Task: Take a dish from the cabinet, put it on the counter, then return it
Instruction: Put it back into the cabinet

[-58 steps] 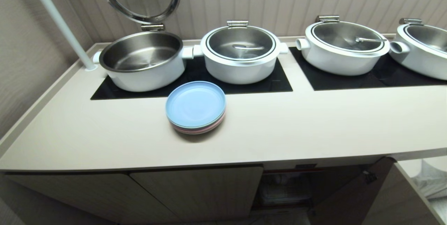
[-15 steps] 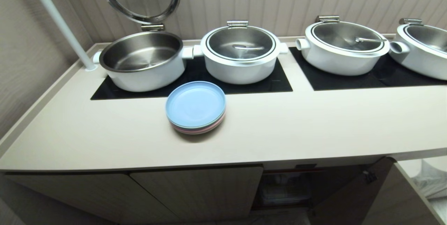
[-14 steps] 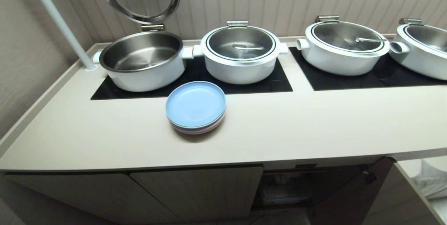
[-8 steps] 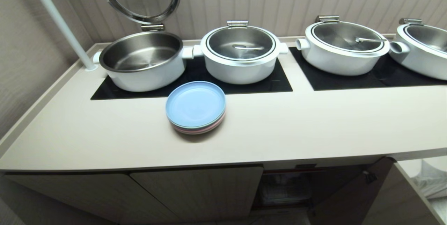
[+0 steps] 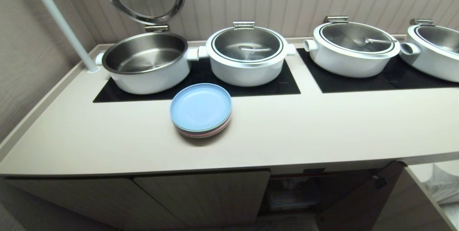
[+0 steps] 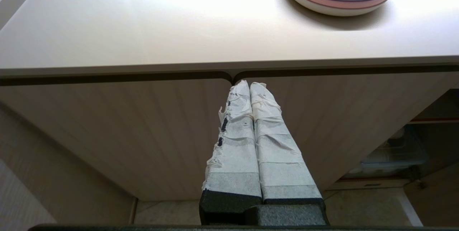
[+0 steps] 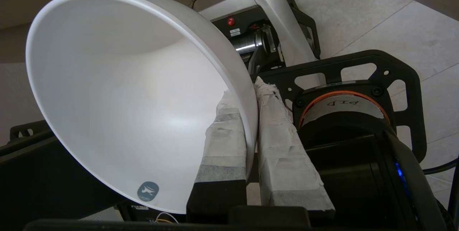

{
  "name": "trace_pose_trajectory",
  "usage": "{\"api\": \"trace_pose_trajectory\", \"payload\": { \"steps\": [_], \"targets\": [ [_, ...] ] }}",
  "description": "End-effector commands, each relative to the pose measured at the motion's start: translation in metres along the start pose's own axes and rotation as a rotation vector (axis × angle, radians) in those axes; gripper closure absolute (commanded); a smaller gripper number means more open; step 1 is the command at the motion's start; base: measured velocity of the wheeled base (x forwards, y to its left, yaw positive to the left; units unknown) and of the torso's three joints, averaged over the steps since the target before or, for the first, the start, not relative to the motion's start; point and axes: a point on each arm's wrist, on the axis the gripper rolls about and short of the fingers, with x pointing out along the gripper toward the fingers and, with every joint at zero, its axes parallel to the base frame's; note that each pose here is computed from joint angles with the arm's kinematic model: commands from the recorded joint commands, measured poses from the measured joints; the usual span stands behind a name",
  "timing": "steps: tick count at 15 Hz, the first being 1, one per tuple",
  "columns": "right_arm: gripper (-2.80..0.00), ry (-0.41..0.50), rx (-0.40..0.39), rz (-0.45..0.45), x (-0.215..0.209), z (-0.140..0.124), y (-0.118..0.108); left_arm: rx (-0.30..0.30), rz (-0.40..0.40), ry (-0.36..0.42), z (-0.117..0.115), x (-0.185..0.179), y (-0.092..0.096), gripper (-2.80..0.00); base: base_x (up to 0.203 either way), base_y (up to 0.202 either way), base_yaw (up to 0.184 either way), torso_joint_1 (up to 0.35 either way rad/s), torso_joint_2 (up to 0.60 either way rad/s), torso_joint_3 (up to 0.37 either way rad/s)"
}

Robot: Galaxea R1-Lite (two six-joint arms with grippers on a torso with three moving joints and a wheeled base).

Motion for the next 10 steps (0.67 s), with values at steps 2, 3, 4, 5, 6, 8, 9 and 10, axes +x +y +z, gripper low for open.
{"api": "trace_pose_trajectory", "payload": {
  "steps": [2, 3, 4, 5, 6, 8, 9, 10],
  "targets": [
    [0.0, 0.006, 0.005, -0.002, 0.0, 0.0, 0.0001, 0.0, -0.001, 0.0, 0.0, 0.0, 0.0, 0.0, 0.0, 0.0, 0.0, -0.013, 0.01, 0.013],
    [0.0, 0.007, 0.005, -0.002, 0.0003, -0.0002, -0.0001, 0.0, -0.001, 0.0, 0.0, 0.0, 0.0, 0.0, 0.0, 0.0, 0.0, -0.066, 0.15, 0.075],
    [0.0, 0.01, 0.007, -0.004, 0.0008, -0.0005, -0.0004, 0.0, -0.001, 0.0, 0.0, 0.0, 0.0, 0.0, 0.0, 0.0, 0.0, -0.072, 0.15, 0.072],
    [0.0, 0.011, 0.007, -0.005, 0.0011, -0.0007, -0.0006, 0.0, 0.0, 0.0, 0.0, 0.0, 0.0, 0.0, 0.0, 0.0, 0.0, -0.06, 0.12, 0.065],
    [0.0, 0.012, 0.007, -0.003, 0.0011, -0.0007, -0.0005, 0.0, 0.0, 0.0, 0.0, 0.0, 0.0, 0.0, 0.0, 0.0, 0.0, -0.053, 0.14, 0.068],
    [0.0, 0.013, 0.008, -0.004, 0.0013, -0.0005, -0.0005, 0.0, 0.0, 0.0, 0.0, 0.0, 0.0, 0.0, 0.0, 0.0, 0.0, -0.066, 0.15, 0.071],
    [0.0, 0.013, 0.009, -0.004, 0.0014, -0.0002, -0.0003, 0.0, -0.001, 0.0, 0.0, 0.0, 0.0, 0.0, 0.0, 0.0, 0.0, -0.064, 0.17, 0.081],
    [0.0, 0.014, 0.008, -0.003, 0.0014, -0.0002, -0.0003, 0.0, -0.001, 0.0, 0.0, 0.0, 0.0, 0.0, 0.0, 0.0, 0.0, -0.085, 0.19, 0.087]
  ]
}}
